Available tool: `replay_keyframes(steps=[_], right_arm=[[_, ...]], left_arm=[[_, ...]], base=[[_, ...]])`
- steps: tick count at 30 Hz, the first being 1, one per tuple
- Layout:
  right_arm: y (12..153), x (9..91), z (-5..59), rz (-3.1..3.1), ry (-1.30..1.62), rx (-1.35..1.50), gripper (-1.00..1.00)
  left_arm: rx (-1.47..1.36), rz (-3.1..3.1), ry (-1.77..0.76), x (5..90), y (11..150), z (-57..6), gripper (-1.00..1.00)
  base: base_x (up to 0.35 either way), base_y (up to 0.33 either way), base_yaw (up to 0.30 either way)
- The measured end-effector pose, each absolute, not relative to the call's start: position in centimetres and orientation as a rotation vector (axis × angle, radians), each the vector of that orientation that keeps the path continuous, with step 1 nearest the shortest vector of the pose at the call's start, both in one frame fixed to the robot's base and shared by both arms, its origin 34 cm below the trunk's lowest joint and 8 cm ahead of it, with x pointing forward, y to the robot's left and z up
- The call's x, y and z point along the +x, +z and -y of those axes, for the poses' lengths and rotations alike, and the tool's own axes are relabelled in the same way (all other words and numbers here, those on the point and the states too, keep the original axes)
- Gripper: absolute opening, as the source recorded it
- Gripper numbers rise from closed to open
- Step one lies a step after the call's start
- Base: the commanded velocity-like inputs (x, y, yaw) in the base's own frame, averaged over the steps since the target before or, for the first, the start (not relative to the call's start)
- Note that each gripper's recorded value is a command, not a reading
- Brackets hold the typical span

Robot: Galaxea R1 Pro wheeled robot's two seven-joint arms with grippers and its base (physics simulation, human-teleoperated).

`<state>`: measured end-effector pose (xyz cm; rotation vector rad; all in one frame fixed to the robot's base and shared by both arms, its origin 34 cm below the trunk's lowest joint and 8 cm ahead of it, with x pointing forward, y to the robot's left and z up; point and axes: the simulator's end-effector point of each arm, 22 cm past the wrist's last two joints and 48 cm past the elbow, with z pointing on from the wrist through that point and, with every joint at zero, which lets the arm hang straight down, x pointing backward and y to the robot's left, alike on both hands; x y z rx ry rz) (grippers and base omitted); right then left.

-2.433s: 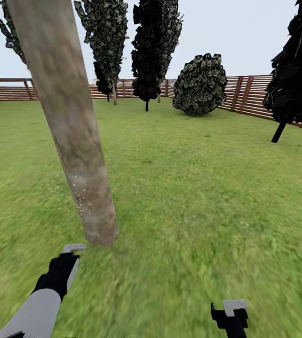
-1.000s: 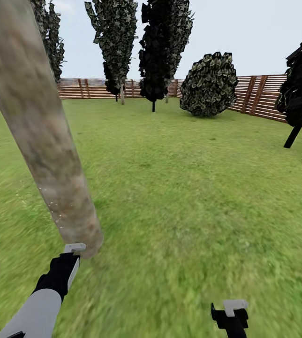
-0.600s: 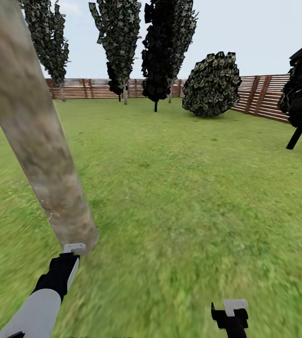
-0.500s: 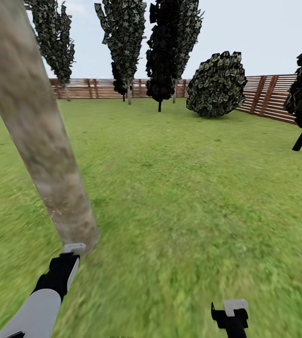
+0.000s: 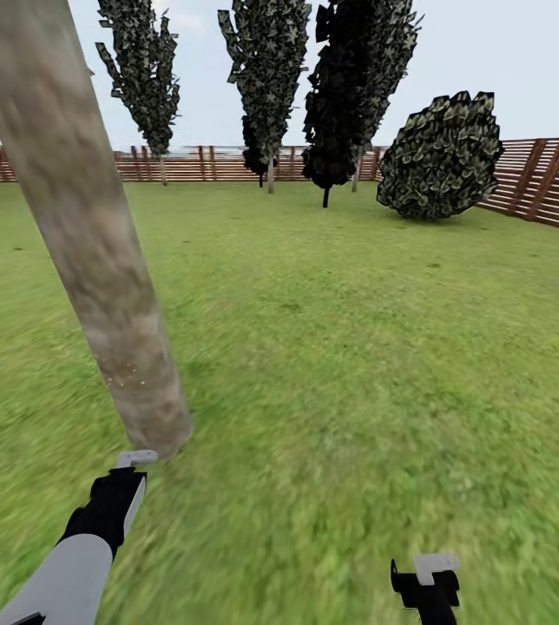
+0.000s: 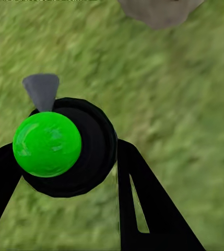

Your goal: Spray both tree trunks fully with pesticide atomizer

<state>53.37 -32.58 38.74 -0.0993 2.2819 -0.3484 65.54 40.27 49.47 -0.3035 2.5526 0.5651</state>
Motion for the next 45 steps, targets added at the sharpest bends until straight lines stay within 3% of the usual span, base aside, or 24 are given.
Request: replay_keyframes(steps=[10,18,28,45], right_arm=[[38.73,53.37,32.58,-2.282,-0.348,-0.099,1.0],[38.74,53.37,32.58,-2.282,-0.348,-0.099,1.0],[38.73,53.37,32.58,-2.282,-0.348,-0.099,1.0],[38.73,53.37,32.57,-2.282,-0.347,-0.1,1.0]], left_arm=[[-0.307,-2.554,0.566,65.42,49.41,-40.39,-1.0],[-0.306,-2.553,0.566,65.45,49.43,-40.39,-1.0],[-0.312,-2.552,0.564,65.46,49.44,-40.36,-1.0],[-0.306,-2.551,0.564,65.54,49.48,-40.25,-1.0]], base=[[0.277,-0.141,0.023],[0.285,-0.135,0.258],[0.026,-0.118,0.263],[0.029,-0.251,0.026]])
